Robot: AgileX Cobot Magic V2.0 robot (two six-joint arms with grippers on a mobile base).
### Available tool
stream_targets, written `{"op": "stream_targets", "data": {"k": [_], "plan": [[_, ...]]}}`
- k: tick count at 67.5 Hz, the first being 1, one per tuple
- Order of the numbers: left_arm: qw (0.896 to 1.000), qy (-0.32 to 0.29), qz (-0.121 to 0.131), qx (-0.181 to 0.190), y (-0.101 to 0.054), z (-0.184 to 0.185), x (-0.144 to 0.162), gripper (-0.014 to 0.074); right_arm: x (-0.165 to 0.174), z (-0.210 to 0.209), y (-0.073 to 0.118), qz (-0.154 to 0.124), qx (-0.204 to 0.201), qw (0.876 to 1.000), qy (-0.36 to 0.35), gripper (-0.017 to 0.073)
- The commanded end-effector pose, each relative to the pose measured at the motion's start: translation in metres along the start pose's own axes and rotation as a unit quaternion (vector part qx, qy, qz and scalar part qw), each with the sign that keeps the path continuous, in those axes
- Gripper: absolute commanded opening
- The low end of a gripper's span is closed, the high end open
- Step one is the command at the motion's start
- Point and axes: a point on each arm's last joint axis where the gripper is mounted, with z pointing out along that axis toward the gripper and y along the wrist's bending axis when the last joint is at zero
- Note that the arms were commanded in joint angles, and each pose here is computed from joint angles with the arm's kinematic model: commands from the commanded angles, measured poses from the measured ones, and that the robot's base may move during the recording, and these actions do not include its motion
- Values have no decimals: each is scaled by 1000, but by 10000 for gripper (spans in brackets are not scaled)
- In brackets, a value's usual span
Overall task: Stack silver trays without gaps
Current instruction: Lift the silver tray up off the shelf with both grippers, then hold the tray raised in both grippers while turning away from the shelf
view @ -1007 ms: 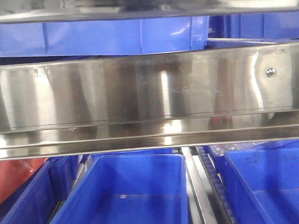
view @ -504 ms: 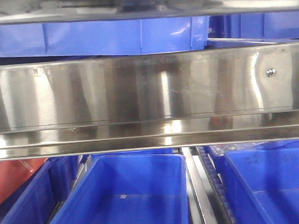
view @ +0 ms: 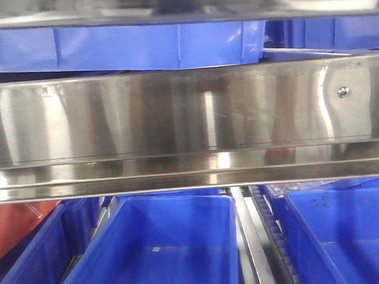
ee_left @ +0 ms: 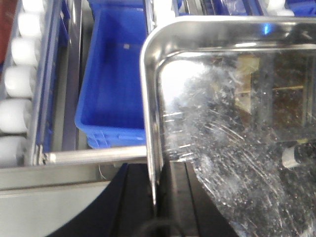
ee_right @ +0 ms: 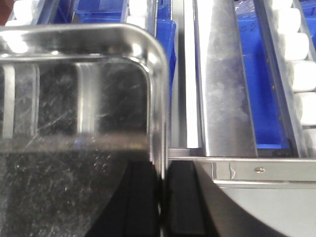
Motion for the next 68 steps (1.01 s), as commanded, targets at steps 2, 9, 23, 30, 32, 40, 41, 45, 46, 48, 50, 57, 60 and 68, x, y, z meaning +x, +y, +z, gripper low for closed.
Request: {"op": "stream_targets", "data": {"k": [2, 9, 23, 30, 32, 40, 41, 45, 46, 48, 50, 57, 60, 68], "plan": [[999, -25, 20, 14, -3, -2, -3, -9, -5, -6, 5, -4, -38, 999, -29, -4], [998, -48, 32, 2, -1, -3, -7, -9, -5, -6, 5, -4, -38, 999, -29, -4], [992, -103, 61, -27, 4, -4, -18, -9, -5, -6, 5, -4, -38, 999, -29, -4], [988, -127, 74, -40, 5, -5, -22, -9, -5, -6, 5, -4, -38, 999, -29, -4], [987, -135, 78, -44, 6, -6, -24, -9, -5, -6, 5, -4, -38, 999, -29, -4], [982, -155, 89, -55, 7, -7, -27, -9, -5, -6, 5, -4, -38, 999, -29, -4], [982, -157, 90, -56, 7, -7, -28, -9, -5, -6, 5, -4, -38, 999, -29, -4], [980, -164, 94, -60, 8, -8, -29, -9, -5, -6, 5, -4, -38, 999, -29, -4], [980, -165, 94, -60, 8, -8, -29, -9, -5, -6, 5, -4, -38, 999, -29, -4], [980, -165, 94, -60, 8, -8, -29, -9, -5, -6, 5, -4, -38, 999, -29, -4], [980, -165, 94, -60, 8, -8, -29, -9, -5, -6, 5, -4, -38, 999, -29, -4], [980, -165, 94, -60, 8, -8, -29, -9, -5, -6, 5, -4, -38, 999, -29, -4], [980, -165, 94, -60, 8, -8, -29, -9, -5, -6, 5, -4, -38, 999, -29, -4], [980, -165, 94, -60, 8, -8, -29, -9, -5, -6, 5, -4, -38, 999, -29, -4]]}}
